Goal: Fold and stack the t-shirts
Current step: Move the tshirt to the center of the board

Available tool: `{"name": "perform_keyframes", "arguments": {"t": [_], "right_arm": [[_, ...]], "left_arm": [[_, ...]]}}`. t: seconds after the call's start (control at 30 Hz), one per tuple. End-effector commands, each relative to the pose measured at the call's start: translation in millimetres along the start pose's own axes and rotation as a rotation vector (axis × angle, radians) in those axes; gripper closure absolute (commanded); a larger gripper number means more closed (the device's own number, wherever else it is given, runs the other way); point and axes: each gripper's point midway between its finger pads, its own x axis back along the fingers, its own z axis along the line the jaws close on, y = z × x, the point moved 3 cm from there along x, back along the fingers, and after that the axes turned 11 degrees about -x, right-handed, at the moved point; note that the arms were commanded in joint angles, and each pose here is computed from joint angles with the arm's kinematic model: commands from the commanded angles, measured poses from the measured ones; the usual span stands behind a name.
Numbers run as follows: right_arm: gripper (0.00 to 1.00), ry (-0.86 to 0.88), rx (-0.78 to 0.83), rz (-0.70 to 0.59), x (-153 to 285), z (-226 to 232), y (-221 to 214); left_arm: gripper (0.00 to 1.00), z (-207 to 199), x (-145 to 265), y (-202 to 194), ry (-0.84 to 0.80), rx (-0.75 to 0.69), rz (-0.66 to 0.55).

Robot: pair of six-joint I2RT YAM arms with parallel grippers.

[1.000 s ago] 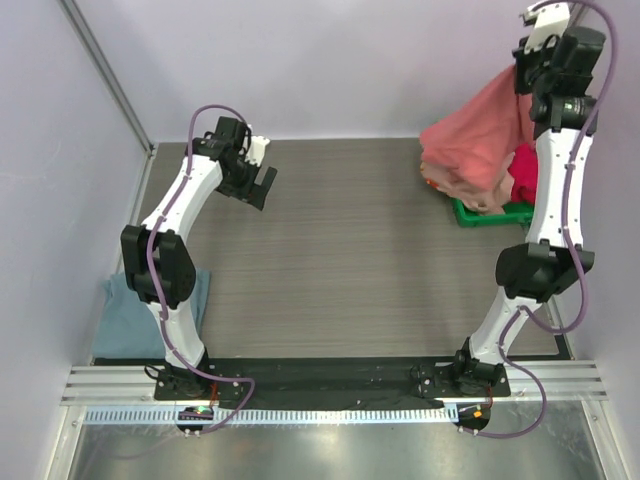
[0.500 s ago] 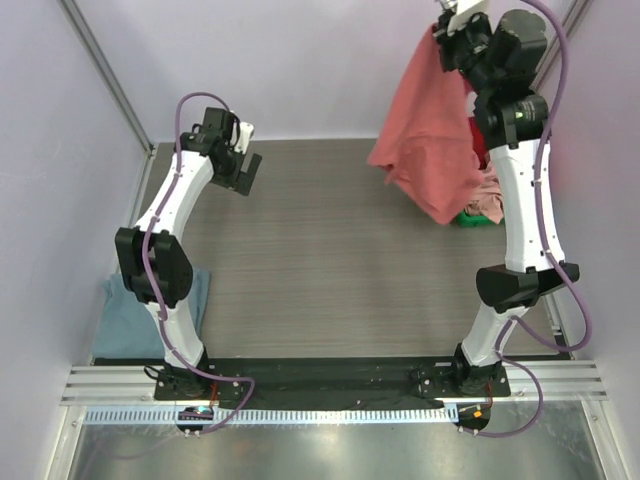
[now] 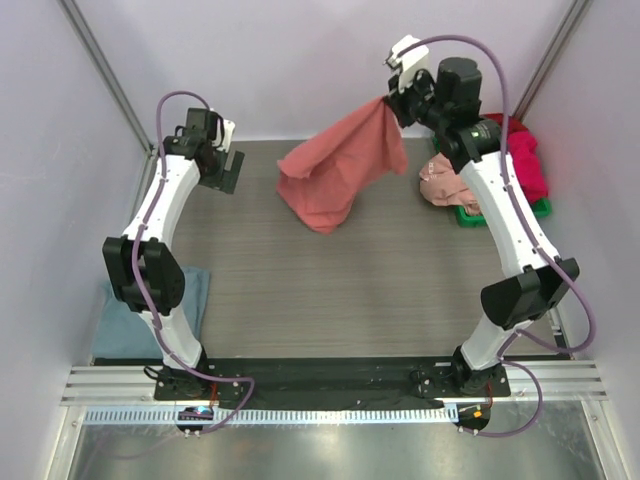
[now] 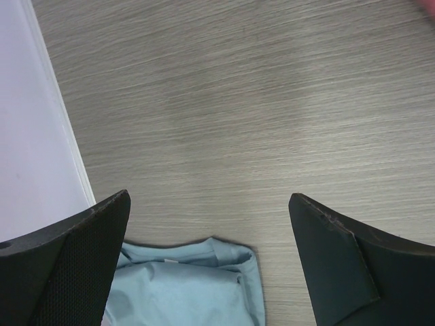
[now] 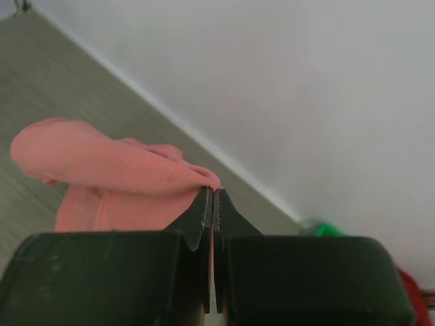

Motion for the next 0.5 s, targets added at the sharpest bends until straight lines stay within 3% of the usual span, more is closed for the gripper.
{"name": "perform_keyframes", "arguments": {"t": [0.0,0.03,0.07,0.17,0.47], "right_arm": [[0.98,0.097,-0.030,0.076,-14.5,16.8,-35.0],[0.95,0.124,-0.028,0.124,-18.6,21.8,-49.1],[0.76,0.154,-0.041,0.201,-19.0,27.5,-68.1],[0.54,0.138,-0.060,0.316,-26.5,28.3,-102.8],[0.51,-0.055,0.123,0.610,-11.9,-38.5,-186.0]], "left_arm": [[0.00,13.9,18.8,5.3,0.058,0.039,-0.062],[0.00,13.9,19.1,4.3,0.059,0.036,-0.060],[0.00,13.5,18.8,3.5,0.058,0.035,-0.057],[0.00,14.7,19.2,2.4,0.062,0.033,-0.052],[0.00,10.0,10.6,-1.0,0.042,0.029,-0.028]]}}
